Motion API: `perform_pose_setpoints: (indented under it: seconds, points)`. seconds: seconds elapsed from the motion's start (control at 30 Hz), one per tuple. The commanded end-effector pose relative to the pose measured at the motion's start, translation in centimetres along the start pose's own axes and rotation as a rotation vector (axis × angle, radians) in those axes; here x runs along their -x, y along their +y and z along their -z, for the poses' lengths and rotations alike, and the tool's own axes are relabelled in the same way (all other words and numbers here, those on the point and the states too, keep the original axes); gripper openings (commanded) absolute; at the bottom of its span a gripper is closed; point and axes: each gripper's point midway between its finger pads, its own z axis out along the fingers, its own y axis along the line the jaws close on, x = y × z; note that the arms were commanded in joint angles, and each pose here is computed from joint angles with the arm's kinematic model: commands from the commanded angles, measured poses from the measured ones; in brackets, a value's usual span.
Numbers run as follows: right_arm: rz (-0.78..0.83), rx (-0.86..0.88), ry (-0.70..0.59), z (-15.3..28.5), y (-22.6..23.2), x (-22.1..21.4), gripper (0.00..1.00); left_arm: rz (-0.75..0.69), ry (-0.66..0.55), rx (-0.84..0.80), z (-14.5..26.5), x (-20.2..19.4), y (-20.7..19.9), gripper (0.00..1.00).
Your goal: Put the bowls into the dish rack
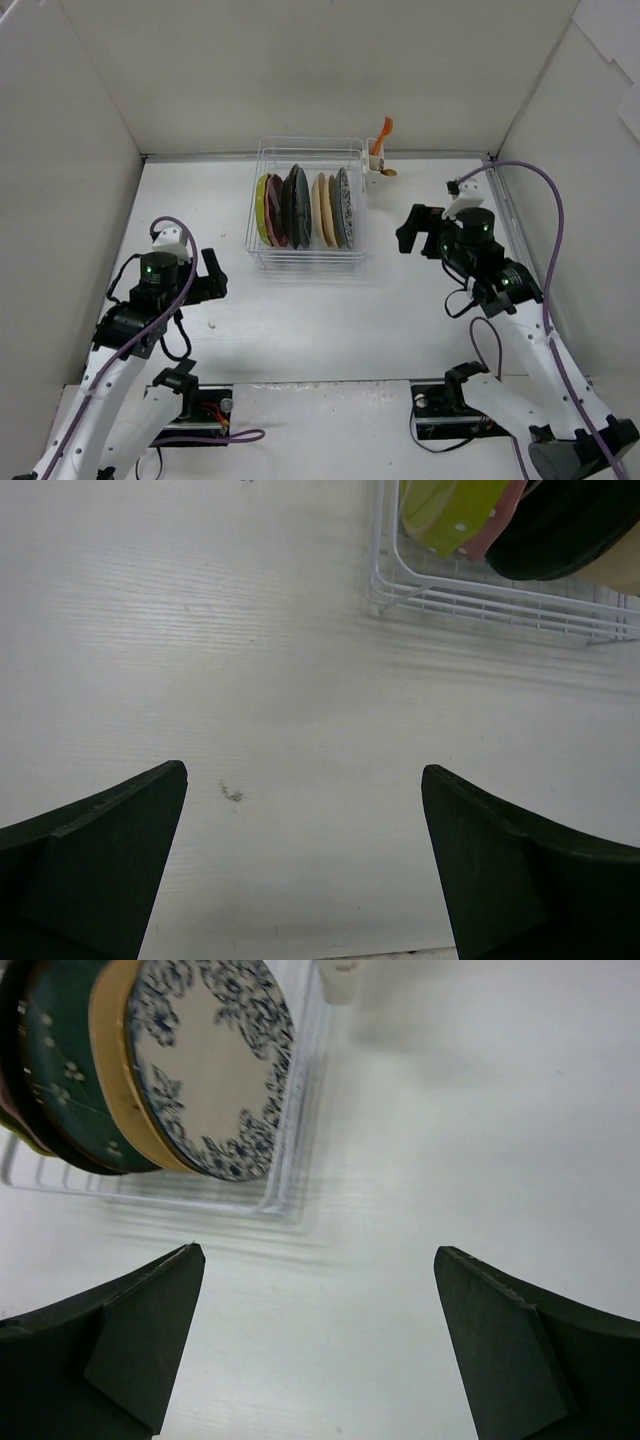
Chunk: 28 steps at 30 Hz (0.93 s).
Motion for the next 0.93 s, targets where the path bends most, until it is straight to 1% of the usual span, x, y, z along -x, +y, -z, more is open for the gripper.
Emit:
perform_pose_setpoints:
  seconds: [0.0,0.1,0.27,0.37,0.6,0.9]
  points:
    - [0.022,-0.121,-0.080,2.1,-2.7,0.5,0.98,-0.010,-0.114,0.071,1.7,2.8,1.3,0.99]
    - [0.021,-0.156,-0.159,4.5,-3.9,0.5,0.98,-0.025,-0.170,0.132,3.0,3.5,2.7,0.99]
    - [0.042,-0.214,-0.198,6.0,-5.4,0.0,0.98,-0.038,-0.272,0.177,4.8,4.6,4.0,1.00]
    - [0.034,-0.233,-0.217,6.5,-5.8,0.1,0.98,-0.032,-0.301,0.185,5.0,4.7,4.3,0.99]
    - [0.024,-0.239,-0.188,6.0,-6.0,-0.8,0.98,-0.035,-0.299,0.194,4.9,4.7,4.4,1.00]
    - [0.039,-0.251,-0.180,5.9,-6.2,-0.7,0.98,-0.033,-0.300,0.197,4.8,4.6,4.5,0.99]
